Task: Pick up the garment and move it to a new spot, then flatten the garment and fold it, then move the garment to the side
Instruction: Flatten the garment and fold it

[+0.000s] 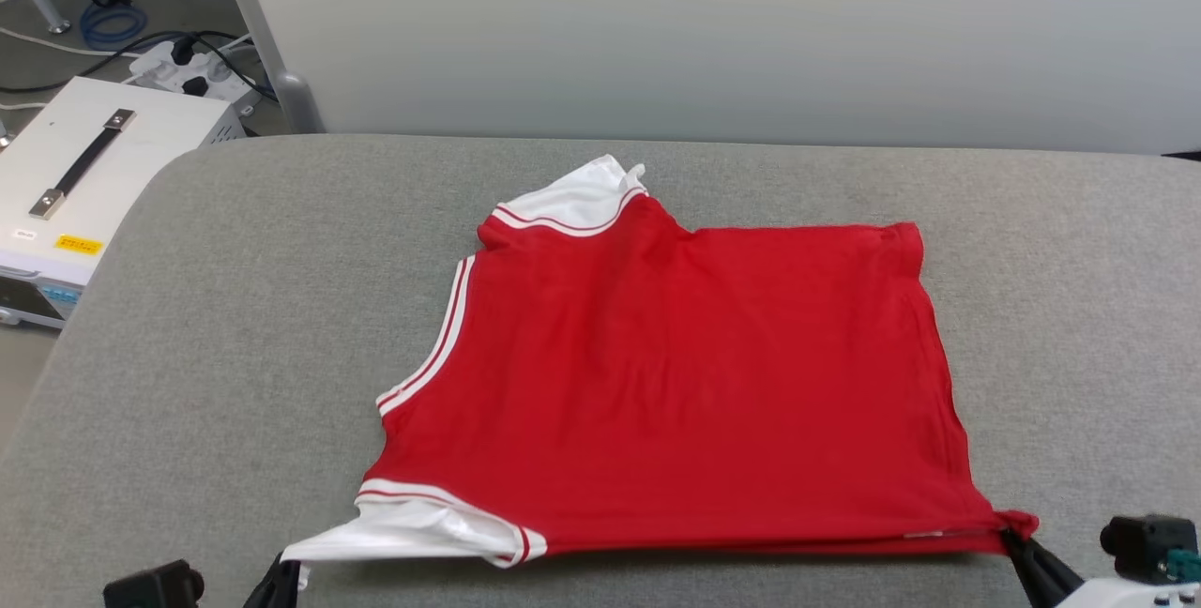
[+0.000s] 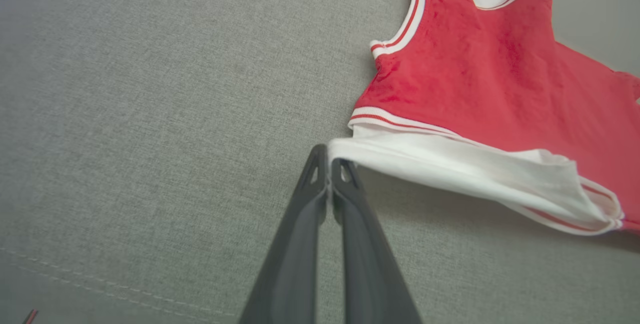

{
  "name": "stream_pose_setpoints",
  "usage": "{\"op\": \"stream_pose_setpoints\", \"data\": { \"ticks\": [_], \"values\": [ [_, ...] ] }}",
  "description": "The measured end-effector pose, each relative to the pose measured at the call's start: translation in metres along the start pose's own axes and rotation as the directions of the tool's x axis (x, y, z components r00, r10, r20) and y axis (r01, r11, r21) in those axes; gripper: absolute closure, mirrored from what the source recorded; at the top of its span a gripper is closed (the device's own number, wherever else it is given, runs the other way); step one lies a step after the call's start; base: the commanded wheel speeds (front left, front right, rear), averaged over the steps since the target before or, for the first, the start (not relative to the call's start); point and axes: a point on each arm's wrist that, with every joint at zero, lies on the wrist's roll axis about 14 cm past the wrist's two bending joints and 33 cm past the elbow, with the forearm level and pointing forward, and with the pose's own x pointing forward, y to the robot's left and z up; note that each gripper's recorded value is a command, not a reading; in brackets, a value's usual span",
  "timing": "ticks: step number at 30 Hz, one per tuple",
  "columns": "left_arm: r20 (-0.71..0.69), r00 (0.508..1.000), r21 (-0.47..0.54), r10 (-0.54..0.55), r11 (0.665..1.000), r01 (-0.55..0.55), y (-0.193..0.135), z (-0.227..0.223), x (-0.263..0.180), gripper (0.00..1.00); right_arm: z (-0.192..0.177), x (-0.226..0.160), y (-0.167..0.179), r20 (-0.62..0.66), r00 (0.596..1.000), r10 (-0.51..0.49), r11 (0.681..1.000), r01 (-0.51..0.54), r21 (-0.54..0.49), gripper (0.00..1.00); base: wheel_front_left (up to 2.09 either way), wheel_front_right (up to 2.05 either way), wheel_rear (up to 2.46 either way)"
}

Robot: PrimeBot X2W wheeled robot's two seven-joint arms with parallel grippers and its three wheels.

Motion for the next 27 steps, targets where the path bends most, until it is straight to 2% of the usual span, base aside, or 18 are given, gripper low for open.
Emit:
{"op": "stream_pose_setpoints", "data": {
  "ticks": [6, 15, 20, 27],
  "values": [
    [-0.007, 0.999, 0.013, 0.036, 0.999, -0.036, 0.007, 0.006, -0.02, 1.0, -0.009, -0.03, 0.023, -0.054, 0.998, -0.013, 0.999, 0.015, 0.03, 1.0, 0.0, 0.0, 0.0],
    [0.004, 1.0, 0.049, -0.016, 0.999, 0.016, -0.011, 0.027, -0.009, 1.0, 0.01, -0.043, 0.034, -0.075, 0.997, -0.033, 0.999, 0.035, 0.036, 1.0, 0.0, 0.0, 0.0],
    [0.004, 0.998, 0.069, -0.066, 0.995, 0.066, -0.027, 0.038, 0.009, 1.0, 0.015, -0.036, 0.034, -0.084, 0.996, -0.032, 0.998, 0.036, 0.045, 1.0, 0.0, 0.0, 0.0],
    [-0.026, 0.99, 0.1, -0.138, 0.985, 0.14, -0.051, 0.046, 0.049, 1.0, 0.036, 0.0, 0.028, -0.064, 0.998, -0.007, 1.0, 0.006, -0.009, 1.0, 0.0, 0.0, 0.0]
  ]
}}
